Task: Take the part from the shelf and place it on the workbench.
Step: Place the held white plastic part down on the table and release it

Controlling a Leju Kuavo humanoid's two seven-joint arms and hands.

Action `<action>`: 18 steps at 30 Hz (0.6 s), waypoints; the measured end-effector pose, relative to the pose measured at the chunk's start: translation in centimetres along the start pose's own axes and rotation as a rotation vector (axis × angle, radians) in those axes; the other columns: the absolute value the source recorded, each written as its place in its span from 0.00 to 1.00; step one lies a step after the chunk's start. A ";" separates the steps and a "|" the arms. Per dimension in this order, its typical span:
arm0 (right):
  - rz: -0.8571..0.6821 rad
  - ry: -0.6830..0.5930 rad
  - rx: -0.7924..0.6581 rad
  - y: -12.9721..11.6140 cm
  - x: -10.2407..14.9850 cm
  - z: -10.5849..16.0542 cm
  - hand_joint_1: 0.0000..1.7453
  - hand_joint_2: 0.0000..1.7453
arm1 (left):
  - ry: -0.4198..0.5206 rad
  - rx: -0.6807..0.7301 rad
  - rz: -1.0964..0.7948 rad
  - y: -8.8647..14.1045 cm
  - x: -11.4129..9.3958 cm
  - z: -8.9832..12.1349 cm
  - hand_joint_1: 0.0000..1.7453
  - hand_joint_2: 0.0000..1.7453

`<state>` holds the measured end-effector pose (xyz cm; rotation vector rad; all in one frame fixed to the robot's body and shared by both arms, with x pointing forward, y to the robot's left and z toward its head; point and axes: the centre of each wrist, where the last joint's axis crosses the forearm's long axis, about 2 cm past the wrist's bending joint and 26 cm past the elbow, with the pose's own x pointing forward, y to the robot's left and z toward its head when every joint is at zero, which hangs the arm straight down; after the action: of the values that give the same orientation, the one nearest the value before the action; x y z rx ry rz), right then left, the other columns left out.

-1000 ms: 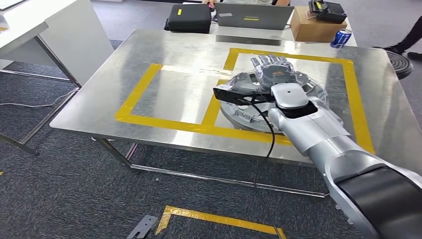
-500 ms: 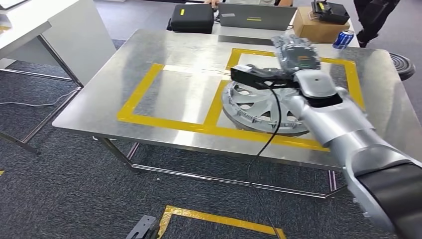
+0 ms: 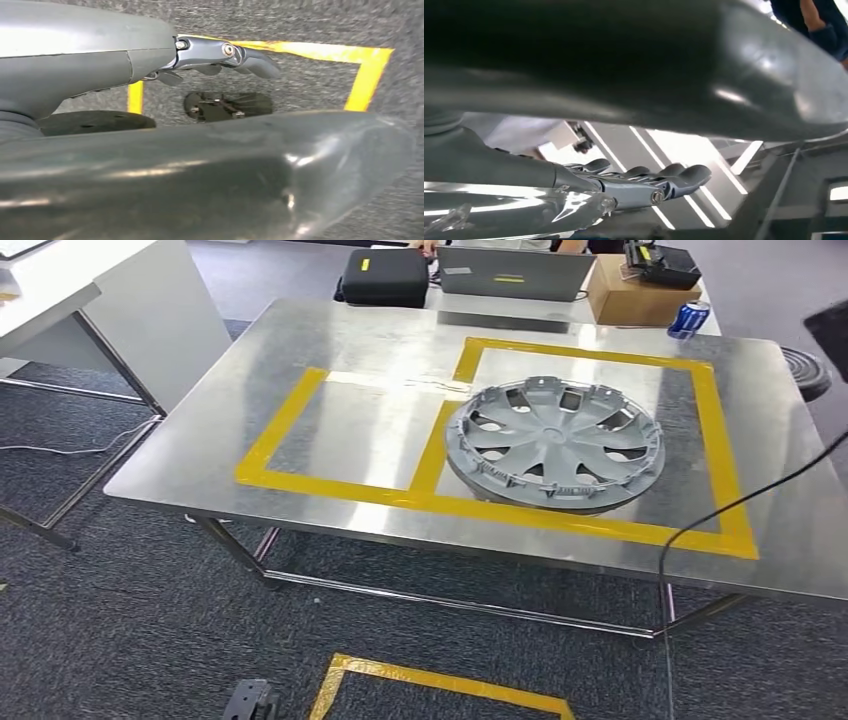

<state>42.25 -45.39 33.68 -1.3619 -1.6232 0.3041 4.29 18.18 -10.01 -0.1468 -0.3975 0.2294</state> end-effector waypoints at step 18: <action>-0.305 0.395 -0.755 -13.1 -19.4 35.2 0.00 0.00 | 0.043 0.128 0.103 0.2 -1.0 0.3 0.00 0.00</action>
<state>5.10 -53.65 15.33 -1.5440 -1.6250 -0.7890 3.24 18.21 -10.11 -0.0463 -0.3321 0.3519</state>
